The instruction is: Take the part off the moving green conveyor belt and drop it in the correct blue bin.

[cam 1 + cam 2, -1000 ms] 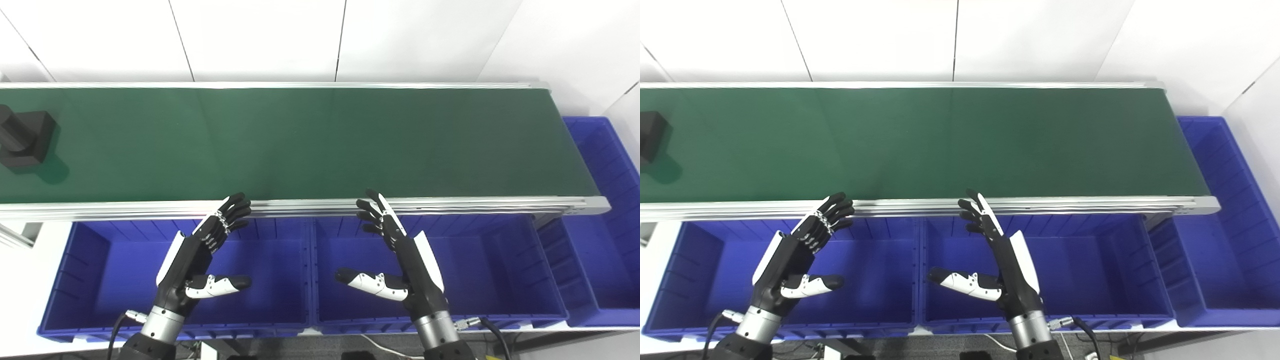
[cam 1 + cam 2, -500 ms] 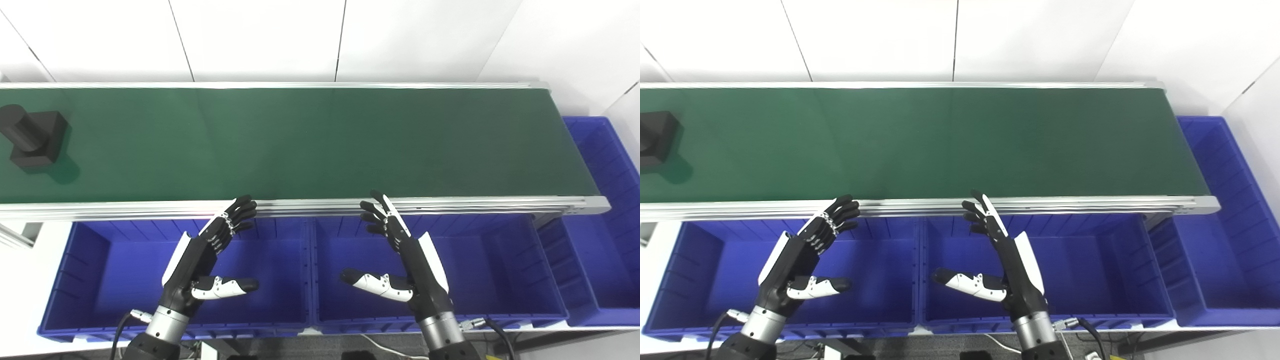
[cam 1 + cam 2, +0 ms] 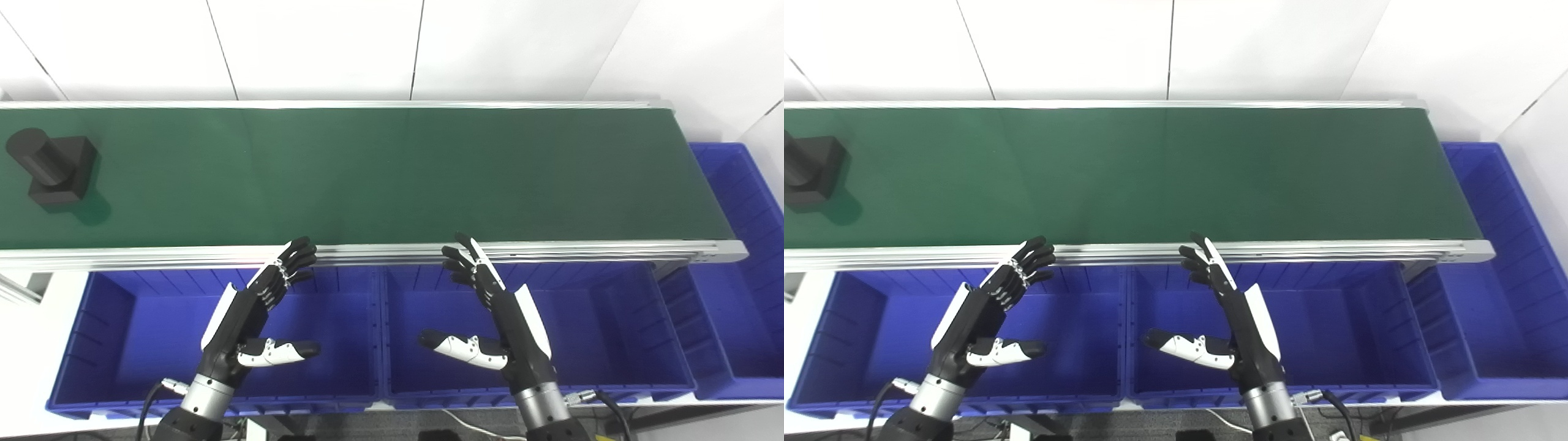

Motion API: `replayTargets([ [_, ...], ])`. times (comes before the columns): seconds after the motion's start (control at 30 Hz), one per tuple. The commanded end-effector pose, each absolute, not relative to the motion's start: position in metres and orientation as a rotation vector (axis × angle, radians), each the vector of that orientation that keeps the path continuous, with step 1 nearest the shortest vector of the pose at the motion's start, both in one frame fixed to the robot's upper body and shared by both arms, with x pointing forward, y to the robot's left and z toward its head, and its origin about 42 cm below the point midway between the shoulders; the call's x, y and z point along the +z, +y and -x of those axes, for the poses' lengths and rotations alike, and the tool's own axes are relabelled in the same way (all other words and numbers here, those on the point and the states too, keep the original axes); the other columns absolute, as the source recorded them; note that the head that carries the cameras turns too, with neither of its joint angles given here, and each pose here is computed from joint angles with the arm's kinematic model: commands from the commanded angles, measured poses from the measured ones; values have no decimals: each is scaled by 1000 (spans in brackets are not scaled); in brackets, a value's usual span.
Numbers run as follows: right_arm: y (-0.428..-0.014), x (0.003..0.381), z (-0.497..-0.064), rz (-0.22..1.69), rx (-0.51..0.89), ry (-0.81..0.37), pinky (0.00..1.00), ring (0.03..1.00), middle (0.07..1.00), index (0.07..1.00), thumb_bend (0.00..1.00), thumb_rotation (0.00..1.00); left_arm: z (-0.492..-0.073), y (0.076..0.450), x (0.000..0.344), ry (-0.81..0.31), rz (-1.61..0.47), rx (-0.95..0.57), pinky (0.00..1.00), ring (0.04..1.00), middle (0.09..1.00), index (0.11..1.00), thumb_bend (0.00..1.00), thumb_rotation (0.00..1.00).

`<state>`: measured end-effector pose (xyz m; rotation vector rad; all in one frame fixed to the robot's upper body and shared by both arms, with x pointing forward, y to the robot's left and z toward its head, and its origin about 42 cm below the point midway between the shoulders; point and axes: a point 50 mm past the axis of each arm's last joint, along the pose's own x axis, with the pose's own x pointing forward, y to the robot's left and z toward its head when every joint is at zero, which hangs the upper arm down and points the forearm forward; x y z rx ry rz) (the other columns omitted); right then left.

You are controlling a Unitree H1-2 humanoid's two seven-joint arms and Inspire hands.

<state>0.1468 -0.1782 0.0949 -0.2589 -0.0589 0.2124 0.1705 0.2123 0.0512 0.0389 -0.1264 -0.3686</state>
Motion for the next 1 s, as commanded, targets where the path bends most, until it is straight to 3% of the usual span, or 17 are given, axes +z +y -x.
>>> replayTargets([
  [0.0,-178,103,-147,243,205,-128,810,846,880,963,780,488,-173,211,60,-175,-51,-364,824,878,892,896,879,424],
  [0.97,-184,99,-151,294,210,-57,787,868,917,951,802,435,-174,206,53,-147,-88,-373,839,896,910,897,892,410],
])
